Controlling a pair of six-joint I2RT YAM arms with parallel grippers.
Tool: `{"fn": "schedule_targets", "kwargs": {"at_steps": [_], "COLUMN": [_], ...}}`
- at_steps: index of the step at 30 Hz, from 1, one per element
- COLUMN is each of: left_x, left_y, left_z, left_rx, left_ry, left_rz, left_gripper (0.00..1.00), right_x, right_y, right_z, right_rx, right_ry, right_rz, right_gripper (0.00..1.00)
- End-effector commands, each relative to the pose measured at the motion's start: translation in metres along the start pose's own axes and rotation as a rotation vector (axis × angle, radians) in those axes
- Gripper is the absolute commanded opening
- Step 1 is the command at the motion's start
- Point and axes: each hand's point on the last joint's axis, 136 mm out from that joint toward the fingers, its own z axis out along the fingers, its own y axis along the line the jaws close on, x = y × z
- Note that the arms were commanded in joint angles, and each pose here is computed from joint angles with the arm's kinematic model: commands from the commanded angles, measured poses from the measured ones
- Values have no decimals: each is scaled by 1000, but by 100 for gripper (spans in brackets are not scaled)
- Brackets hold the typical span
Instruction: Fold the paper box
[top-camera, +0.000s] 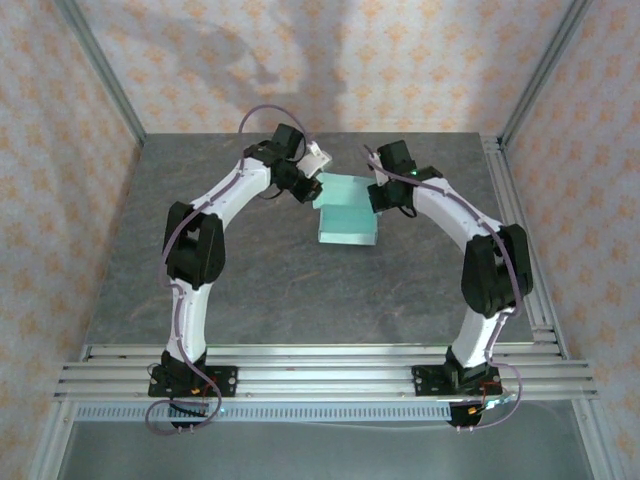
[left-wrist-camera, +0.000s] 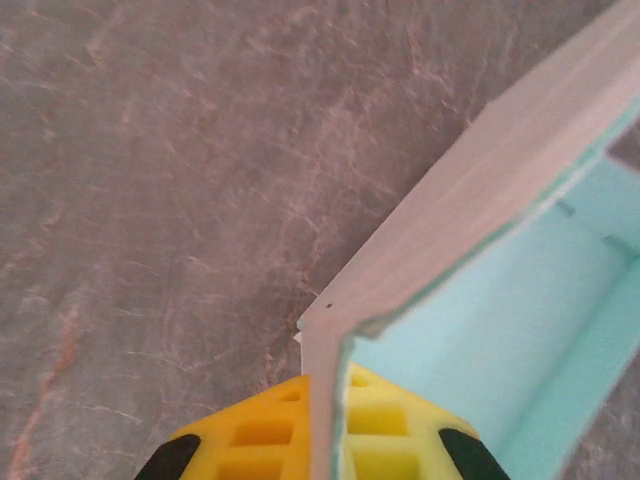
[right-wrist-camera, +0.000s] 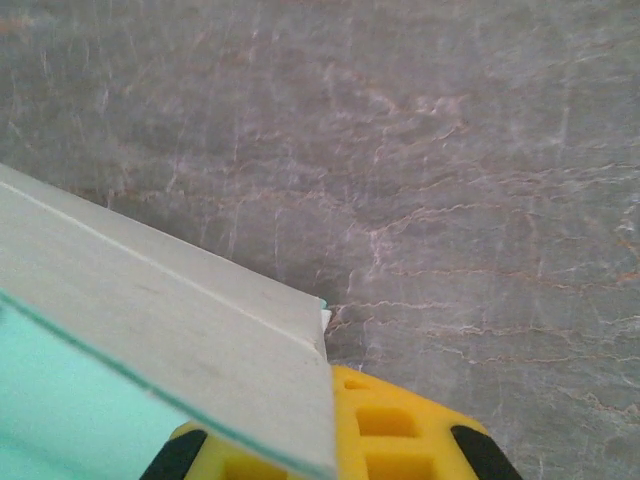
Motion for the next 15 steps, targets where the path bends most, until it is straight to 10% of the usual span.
{"fn": "schedule_targets", "kwargs": {"at_steps": [1,15], "left_x": [-14,-22], "left_y": [2,1], "left_z": [-19,-8], "left_rx": [-91,-182], "left_ry": [-40,-180], "left_rz": [-61,-212], "left_gripper": [0,0], "right_x": [-45,-40], "right_y": [-15,-16], "right_z": [-32,-33], "right_rx": [89,176], "right_ry": [-242,-428], "right_rz": [129,398], "right_gripper": [0,0]}}
